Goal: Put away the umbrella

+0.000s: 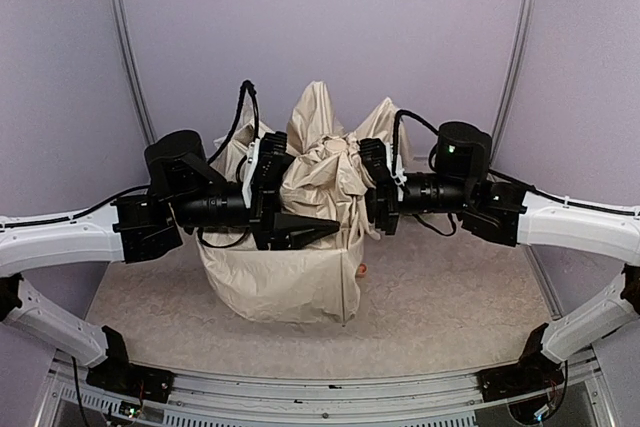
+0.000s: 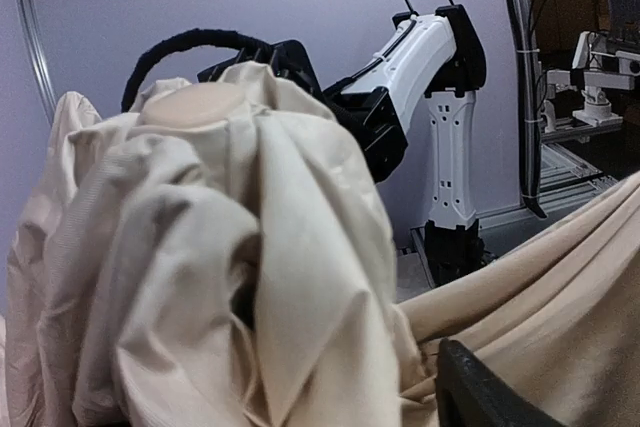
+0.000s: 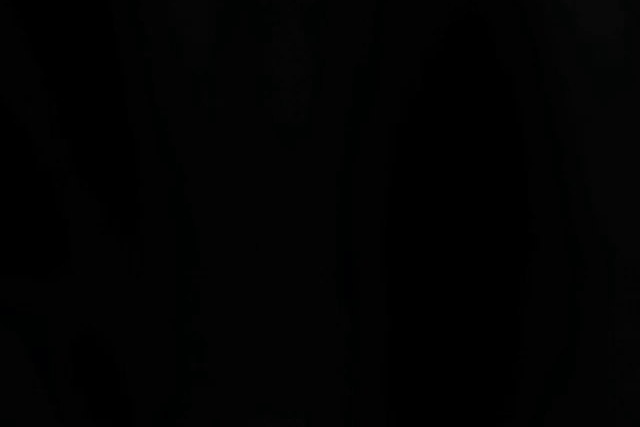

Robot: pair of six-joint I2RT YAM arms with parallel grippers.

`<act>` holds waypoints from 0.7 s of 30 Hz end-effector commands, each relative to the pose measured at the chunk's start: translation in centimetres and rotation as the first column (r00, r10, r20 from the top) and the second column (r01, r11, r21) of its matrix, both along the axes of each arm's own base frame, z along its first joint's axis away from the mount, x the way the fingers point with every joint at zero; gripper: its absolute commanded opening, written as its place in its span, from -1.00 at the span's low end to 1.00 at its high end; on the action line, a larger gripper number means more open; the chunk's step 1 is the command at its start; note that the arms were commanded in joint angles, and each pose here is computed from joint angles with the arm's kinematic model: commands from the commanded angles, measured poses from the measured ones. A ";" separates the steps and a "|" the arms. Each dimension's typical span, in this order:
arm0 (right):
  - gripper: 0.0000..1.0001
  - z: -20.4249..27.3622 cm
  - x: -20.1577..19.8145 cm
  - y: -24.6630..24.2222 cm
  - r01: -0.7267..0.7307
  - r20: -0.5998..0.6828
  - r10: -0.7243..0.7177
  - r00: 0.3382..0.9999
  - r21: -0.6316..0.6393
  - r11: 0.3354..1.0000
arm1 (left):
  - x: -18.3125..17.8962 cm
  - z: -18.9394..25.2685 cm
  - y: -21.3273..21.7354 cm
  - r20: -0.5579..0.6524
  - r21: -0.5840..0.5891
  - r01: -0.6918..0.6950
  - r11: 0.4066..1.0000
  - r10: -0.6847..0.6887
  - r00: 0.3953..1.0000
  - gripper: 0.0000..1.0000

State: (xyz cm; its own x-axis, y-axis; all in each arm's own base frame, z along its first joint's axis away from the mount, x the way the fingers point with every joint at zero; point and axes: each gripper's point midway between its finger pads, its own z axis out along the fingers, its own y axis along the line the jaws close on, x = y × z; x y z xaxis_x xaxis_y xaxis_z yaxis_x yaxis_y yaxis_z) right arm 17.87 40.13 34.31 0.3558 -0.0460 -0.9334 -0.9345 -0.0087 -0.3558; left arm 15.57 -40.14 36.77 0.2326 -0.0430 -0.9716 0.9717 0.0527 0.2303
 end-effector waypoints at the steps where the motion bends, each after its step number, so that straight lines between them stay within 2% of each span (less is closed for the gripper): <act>1: -0.70 1.5 0.0 -1.4 0.071 0.032 -0.073 0.997 0.061 0.996 | 2.4 5.2 1.9 0.003 -0.110 -0.189 0.976 0.190 0.982 0.85; 2: -0.70 1.5 0.3 -1.8 0.093 0.024 -0.095 0.995 0.065 0.993 | 2.7 5.9 2.6 0.002 -0.124 -0.221 0.967 0.223 0.975 0.96; 3: -0.70 1.6 0.6 -2.2 0.115 0.017 -0.116 0.993 0.071 0.991 | 2.8 6.7 3.5 0.004 -0.143 -0.252 0.957 0.255 0.967 0.98; 10: -0.71 4.3 3.2 -4.6 0.286 -0.024 -0.286 0.958 0.154 0.946 | 2.0 8.6 8.7 -0.004 -0.200 -0.373 0.906 0.380 0.925 0.98; 14: -0.71 5.8 5.9 -5.8 0.430 -0.120 -0.413 0.903 0.188 0.883 | 2.4 6.2 9.9 -0.068 -0.161 -0.426 0.890 0.421 0.905 0.98; 17: -0.71 6.3 8.0 -6.4 0.535 -0.205 -0.500 0.842 0.186 0.824 | 2.1 3.2 9.3 -0.113 -0.113 -0.411 0.904 0.399 0.910 0.98; 21: -0.73 6.4 9.7 -6.6 0.606 -0.276 -0.552 0.787 0.171 0.777 | 2.1 0.7 8.2 -0.141 -0.115 -0.406 0.907 0.389 0.910 0.98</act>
State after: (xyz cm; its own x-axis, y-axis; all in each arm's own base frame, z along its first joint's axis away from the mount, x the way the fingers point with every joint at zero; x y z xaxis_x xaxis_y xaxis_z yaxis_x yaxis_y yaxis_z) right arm 25.19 35.09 36.55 0.1671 -0.0675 -0.9836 -0.8588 0.4801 -0.1789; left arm 17.02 -30.65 41.16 0.2194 -0.1274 -0.9673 0.8776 0.4589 0.1386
